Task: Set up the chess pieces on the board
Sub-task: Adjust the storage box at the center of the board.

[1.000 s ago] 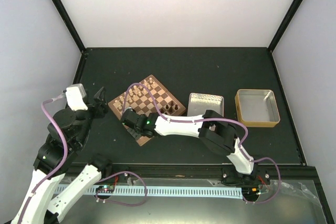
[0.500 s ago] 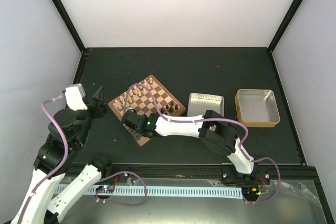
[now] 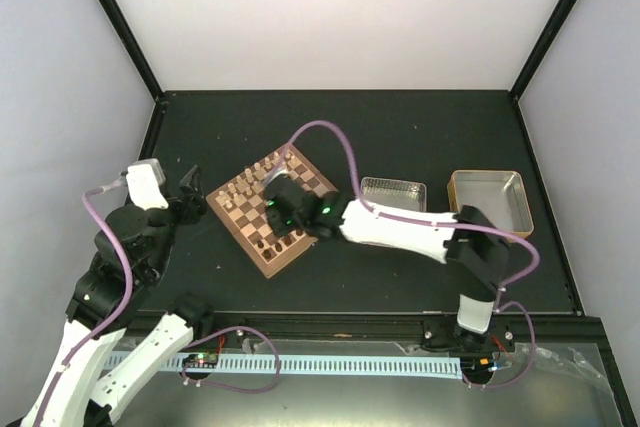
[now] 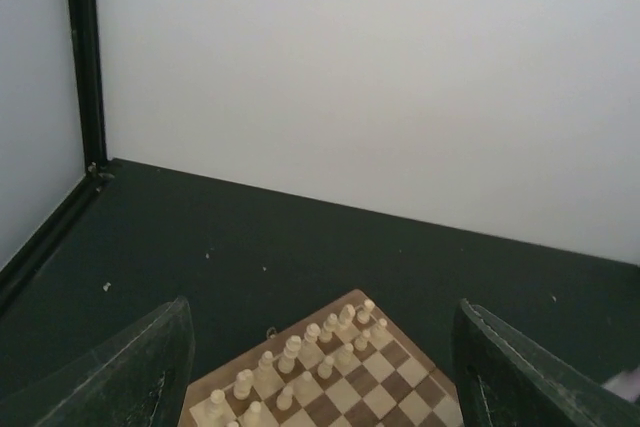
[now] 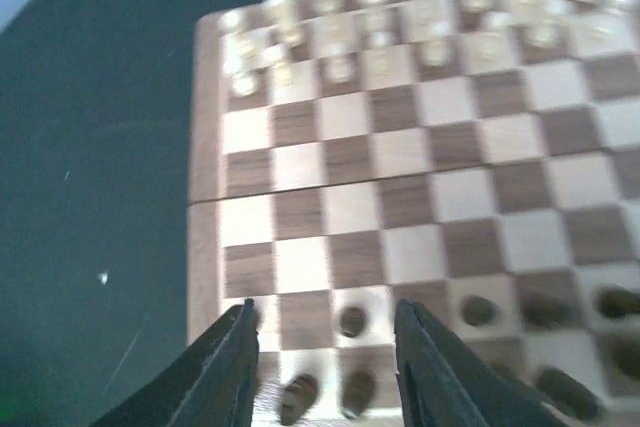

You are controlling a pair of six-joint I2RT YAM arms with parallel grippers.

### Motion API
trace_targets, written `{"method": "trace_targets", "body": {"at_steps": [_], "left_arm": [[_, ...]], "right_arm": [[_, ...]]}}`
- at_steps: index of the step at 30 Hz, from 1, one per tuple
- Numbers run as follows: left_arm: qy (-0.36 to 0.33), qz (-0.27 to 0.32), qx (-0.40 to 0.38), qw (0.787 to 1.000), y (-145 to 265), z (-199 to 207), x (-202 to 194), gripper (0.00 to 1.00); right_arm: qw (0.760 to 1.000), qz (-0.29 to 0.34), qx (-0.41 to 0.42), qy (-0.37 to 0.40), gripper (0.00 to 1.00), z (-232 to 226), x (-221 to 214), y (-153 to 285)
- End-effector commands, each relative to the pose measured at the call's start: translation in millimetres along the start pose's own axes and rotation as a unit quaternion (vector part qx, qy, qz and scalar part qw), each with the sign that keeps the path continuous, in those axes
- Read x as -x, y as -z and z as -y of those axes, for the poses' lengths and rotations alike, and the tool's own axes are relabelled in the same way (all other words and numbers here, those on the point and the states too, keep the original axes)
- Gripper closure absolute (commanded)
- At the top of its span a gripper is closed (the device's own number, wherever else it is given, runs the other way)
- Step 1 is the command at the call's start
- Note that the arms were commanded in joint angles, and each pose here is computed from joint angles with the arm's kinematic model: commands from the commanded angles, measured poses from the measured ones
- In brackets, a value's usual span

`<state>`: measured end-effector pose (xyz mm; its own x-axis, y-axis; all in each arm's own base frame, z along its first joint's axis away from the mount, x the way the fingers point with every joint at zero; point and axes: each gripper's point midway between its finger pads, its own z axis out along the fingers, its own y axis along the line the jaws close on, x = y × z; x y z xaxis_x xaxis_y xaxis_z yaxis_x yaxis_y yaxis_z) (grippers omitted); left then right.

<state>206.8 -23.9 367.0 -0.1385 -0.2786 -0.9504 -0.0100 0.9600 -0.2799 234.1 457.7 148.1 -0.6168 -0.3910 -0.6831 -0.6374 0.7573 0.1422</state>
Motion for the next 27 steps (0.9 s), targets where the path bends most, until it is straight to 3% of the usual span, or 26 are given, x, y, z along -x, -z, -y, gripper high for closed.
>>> {"method": "trace_targets", "body": {"at_steps": [1,6,12,18,27], "left_arm": [[-0.021,-0.04,-0.043,0.998,-13.4,17.5,-25.0,0.28],[-0.048,-0.105,-0.182,0.976,-28.7,69.0,-70.8,0.26],[-0.065,-0.156,-0.267,0.949,-51.2,108.2,-102.7,0.26],[-0.066,-0.186,-0.267,0.943,-74.7,120.3,-112.7,0.26],[-0.066,-0.208,-0.264,0.939,-89.2,126.9,-119.3,0.28]], "right_arm": [[0.993,0.016,-0.02,-0.118,0.59,60.7,9.7,34.1],[0.981,-0.012,-0.079,-0.174,0.46,148.4,-27.0,65.9],[0.978,-0.076,-0.161,-0.113,0.28,246.4,-63.7,76.3],[0.971,-0.139,-0.18,-0.068,0.27,300.5,-73.7,57.2],[0.966,-0.164,-0.202,-0.006,0.3,332.2,-72.3,29.5]]}}
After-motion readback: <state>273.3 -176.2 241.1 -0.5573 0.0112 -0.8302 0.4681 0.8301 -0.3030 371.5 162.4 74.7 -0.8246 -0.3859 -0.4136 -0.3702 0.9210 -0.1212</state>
